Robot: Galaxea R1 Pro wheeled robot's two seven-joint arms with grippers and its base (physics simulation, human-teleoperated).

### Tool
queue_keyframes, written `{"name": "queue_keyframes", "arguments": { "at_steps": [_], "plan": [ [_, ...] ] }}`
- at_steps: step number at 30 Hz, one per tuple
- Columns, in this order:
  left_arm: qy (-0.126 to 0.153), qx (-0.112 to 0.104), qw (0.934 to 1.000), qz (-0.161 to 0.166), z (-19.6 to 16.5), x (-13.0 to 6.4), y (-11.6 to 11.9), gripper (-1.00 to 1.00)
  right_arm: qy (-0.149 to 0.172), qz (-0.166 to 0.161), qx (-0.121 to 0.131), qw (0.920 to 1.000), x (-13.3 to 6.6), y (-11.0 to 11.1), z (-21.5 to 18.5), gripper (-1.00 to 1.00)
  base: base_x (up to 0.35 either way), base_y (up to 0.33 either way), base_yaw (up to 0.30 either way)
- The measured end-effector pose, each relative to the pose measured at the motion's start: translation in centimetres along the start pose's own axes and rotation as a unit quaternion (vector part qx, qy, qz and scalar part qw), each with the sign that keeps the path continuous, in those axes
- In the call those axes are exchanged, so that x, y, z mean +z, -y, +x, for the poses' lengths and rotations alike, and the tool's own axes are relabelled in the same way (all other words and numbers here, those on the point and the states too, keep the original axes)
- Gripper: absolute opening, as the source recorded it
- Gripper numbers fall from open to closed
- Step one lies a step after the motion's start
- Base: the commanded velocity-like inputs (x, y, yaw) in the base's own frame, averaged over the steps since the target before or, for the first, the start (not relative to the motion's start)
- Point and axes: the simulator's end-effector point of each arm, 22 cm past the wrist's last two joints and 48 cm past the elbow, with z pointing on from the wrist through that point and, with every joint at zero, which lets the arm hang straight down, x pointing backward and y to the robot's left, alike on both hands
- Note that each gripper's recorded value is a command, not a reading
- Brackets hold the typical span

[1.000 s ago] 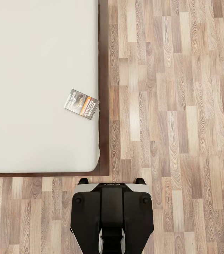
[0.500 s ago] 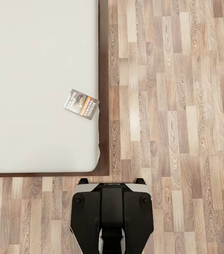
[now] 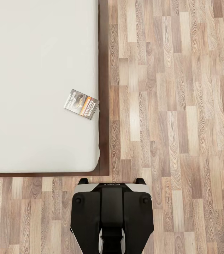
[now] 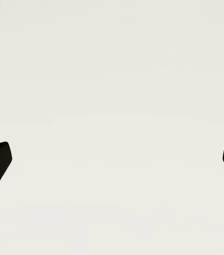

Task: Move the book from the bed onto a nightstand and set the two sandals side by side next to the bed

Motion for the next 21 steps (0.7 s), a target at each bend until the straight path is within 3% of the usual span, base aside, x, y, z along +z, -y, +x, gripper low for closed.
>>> {"name": "queue_keyframes", "arguments": {
  "at_steps": [15,21],
  "plan": [
    [0.001,0.0,1.0,0.0,-0.1,0.0,0.1,1.0,0.0,0.0,0.0,1.0,0.0,0.0,0.0,1.0,0.0,-0.005,0.0],
    [-0.001,-0.003,0.9999,0.015,0.4,0.4,2.5,1.0,0.0,0.002,0.0,1.0,0.0,0.3,-0.2,1.0,0.0,-0.147,0.0]
  ]
}}
